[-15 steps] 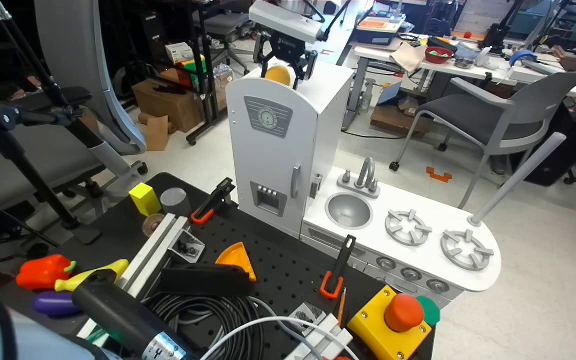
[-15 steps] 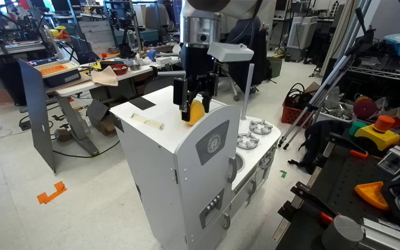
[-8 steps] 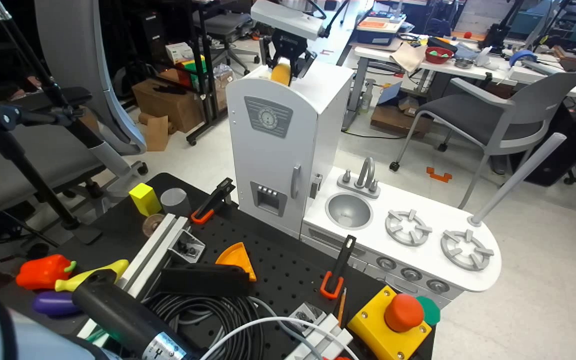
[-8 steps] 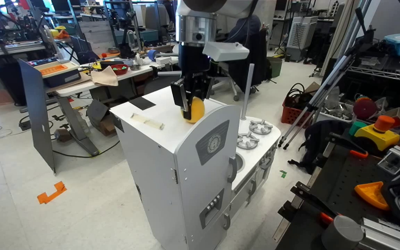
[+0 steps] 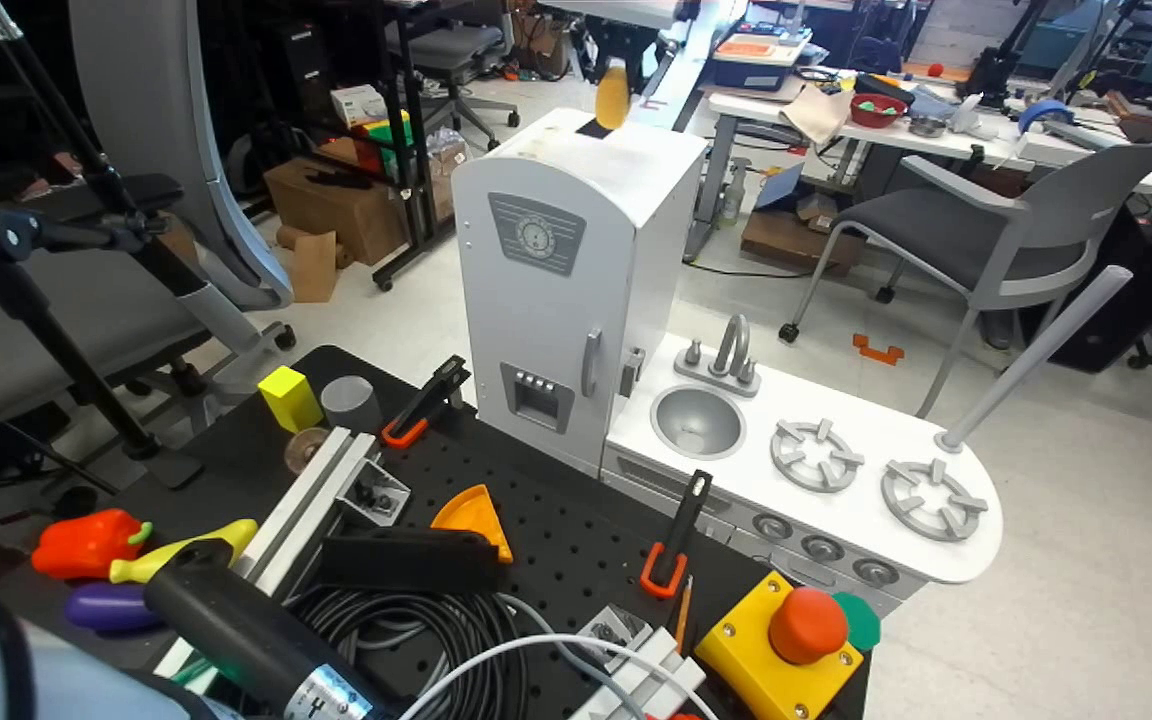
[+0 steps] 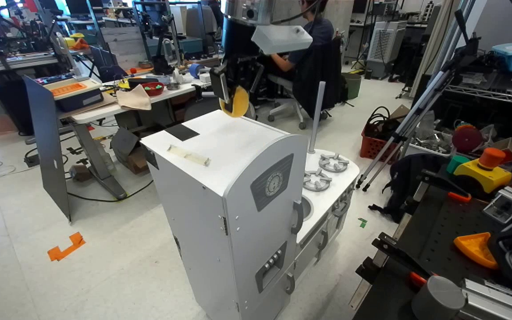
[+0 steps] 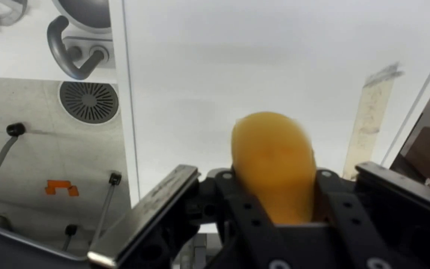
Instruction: Move the yellow push toy on top of the cabinet backwards
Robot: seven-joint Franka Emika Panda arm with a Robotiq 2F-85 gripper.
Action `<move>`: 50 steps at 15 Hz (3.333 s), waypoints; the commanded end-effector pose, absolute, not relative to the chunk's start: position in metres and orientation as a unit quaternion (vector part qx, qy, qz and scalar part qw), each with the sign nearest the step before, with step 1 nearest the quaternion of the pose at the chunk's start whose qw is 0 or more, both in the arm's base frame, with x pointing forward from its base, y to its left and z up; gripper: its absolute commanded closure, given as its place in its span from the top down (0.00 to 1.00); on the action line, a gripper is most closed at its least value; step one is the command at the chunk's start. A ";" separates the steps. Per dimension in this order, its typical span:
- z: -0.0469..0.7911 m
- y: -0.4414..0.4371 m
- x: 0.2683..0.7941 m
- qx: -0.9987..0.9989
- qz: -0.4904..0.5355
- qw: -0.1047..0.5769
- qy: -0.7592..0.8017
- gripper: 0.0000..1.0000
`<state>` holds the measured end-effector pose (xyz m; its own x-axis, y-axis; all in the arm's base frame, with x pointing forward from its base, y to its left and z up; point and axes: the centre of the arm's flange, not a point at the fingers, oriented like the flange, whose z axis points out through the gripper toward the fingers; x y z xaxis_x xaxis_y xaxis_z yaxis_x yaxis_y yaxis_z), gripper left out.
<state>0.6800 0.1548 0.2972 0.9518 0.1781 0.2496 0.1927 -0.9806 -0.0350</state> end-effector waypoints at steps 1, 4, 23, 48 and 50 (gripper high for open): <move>0.309 0.146 0.698 -0.984 -0.164 0.017 -0.066 0.06; 0.308 0.136 0.713 -0.982 -0.183 0.018 -0.043 0.06; 0.229 0.133 0.765 -0.985 -0.174 -0.004 0.017 0.06; 0.274 0.149 0.692 -0.970 -0.240 -0.030 -0.037 1.00; 0.280 0.147 0.679 -0.965 -0.255 -0.034 -0.044 1.00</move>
<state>0.7178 0.1511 0.2660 0.8905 0.0829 0.4474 0.0638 -0.9963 0.0575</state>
